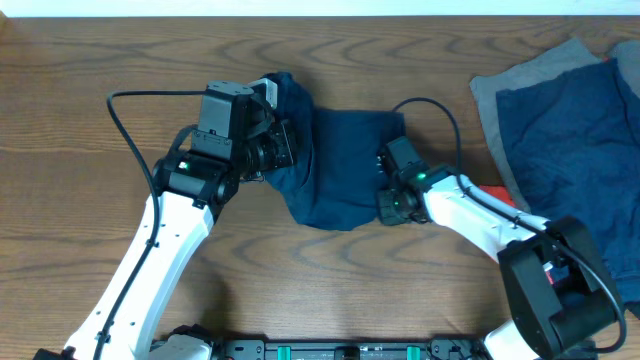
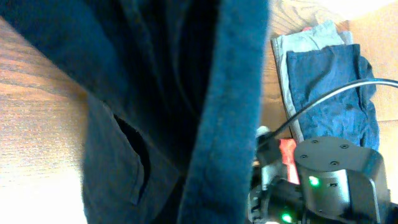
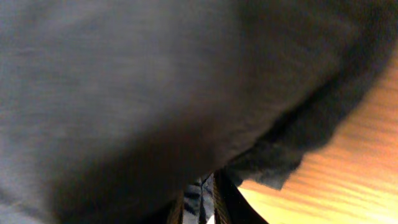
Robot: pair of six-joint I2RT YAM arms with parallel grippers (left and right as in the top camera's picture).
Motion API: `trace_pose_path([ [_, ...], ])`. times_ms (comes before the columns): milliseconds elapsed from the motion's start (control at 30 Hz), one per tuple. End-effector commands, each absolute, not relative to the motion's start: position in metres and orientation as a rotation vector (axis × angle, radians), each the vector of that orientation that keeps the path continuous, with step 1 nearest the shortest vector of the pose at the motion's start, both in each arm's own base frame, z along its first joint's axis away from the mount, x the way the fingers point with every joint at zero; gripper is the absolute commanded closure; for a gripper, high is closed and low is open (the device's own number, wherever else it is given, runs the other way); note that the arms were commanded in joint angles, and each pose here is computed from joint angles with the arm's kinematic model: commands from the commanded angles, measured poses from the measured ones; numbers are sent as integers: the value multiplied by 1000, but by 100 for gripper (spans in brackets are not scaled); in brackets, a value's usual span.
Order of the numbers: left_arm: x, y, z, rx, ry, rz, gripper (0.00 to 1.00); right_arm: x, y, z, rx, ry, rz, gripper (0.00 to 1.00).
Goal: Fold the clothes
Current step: 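Fold the waistband with the left gripper rightward toward the right gripper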
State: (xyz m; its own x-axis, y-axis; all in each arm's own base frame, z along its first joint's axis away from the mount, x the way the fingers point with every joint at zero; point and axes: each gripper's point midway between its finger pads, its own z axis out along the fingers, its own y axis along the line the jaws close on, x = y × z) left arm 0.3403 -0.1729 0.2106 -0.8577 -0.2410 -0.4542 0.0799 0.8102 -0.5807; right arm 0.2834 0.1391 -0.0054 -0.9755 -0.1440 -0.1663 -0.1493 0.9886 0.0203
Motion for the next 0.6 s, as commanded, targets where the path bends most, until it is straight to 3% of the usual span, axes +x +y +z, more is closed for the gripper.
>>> trace_pose_path([
  [0, 351, -176, 222, -122, 2438, -827, 94, 285, 86, -12, -96, 2967, -254, 82],
  [300, 357, -178, 209, -128, 2461, -821, 94, 303, 62, 10, 16, 2893, -301, 80],
  [567, 359, -179, 210, -126, 2454, -823, 94, 345, 82, 42, -102, 2730, -84, 72],
])
